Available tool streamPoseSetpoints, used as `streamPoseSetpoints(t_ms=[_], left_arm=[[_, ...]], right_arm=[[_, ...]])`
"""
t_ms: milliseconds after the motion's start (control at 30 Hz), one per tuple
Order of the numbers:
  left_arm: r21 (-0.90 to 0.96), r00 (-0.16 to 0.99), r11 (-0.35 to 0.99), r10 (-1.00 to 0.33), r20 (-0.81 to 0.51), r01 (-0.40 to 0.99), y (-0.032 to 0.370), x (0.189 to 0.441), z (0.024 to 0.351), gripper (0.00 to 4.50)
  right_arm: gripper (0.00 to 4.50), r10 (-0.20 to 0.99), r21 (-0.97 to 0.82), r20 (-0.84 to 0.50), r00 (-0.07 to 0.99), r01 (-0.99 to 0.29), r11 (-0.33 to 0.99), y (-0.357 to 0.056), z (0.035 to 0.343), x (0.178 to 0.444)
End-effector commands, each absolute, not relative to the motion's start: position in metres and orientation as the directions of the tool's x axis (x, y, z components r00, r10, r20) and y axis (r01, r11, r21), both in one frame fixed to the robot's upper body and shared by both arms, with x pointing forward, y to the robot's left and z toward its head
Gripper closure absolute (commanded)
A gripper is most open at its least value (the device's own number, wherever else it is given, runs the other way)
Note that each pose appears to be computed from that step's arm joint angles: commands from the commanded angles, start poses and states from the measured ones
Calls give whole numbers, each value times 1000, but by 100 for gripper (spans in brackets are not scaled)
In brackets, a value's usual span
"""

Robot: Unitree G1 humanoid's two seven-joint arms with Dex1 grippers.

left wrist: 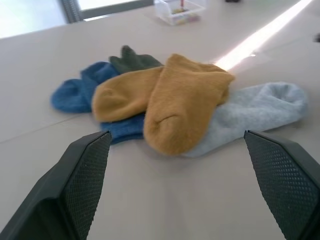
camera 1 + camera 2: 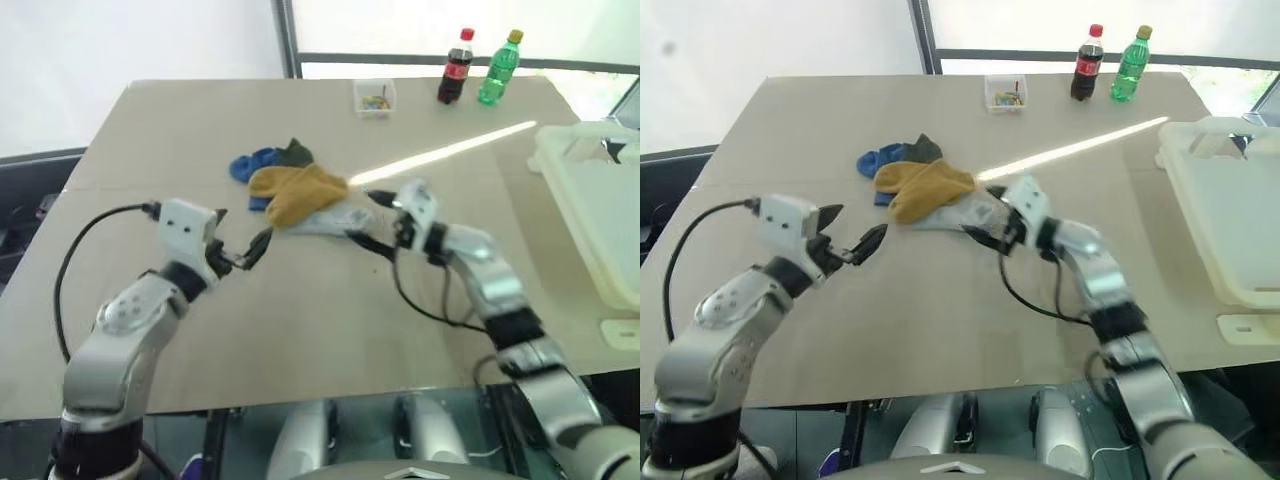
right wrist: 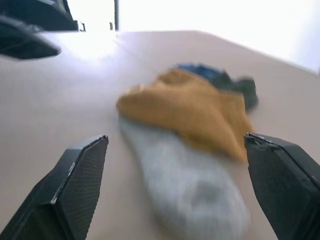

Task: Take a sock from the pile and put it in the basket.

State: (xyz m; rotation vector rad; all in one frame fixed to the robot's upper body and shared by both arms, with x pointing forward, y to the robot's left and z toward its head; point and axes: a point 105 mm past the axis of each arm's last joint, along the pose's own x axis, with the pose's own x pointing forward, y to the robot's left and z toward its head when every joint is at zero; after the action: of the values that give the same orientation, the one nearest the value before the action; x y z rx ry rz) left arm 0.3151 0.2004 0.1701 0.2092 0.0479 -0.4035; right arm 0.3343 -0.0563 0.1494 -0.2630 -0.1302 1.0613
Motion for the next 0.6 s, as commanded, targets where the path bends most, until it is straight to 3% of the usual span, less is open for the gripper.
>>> streamPoseSetpoints(t_ms=[33, 200, 367, 467, 600], left_arm=[[258, 888, 850, -439, -137, 460, 195, 336, 168, 0], [315, 842, 780, -497, -210, 540, 179, 370, 159, 0], [408, 862, 759, -449, -236, 507, 174, 407, 160, 0], [462, 857, 723, -448, -254, 515, 171, 416, 160, 80], [466, 857, 719, -445, -260, 515, 170, 420, 158, 229]], right_arm=[[3, 883, -313, 19, 469, -836, 451, -57, 179, 294], [3, 802, -288, 2, 598, -767, 573, -76, 179, 272], [3, 722, -292, 10, 692, -688, 664, -87, 179, 266], [0, 694, -287, 17, 720, -661, 693, -90, 178, 265], [0, 677, -273, 17, 735, -648, 711, -91, 176, 263]])
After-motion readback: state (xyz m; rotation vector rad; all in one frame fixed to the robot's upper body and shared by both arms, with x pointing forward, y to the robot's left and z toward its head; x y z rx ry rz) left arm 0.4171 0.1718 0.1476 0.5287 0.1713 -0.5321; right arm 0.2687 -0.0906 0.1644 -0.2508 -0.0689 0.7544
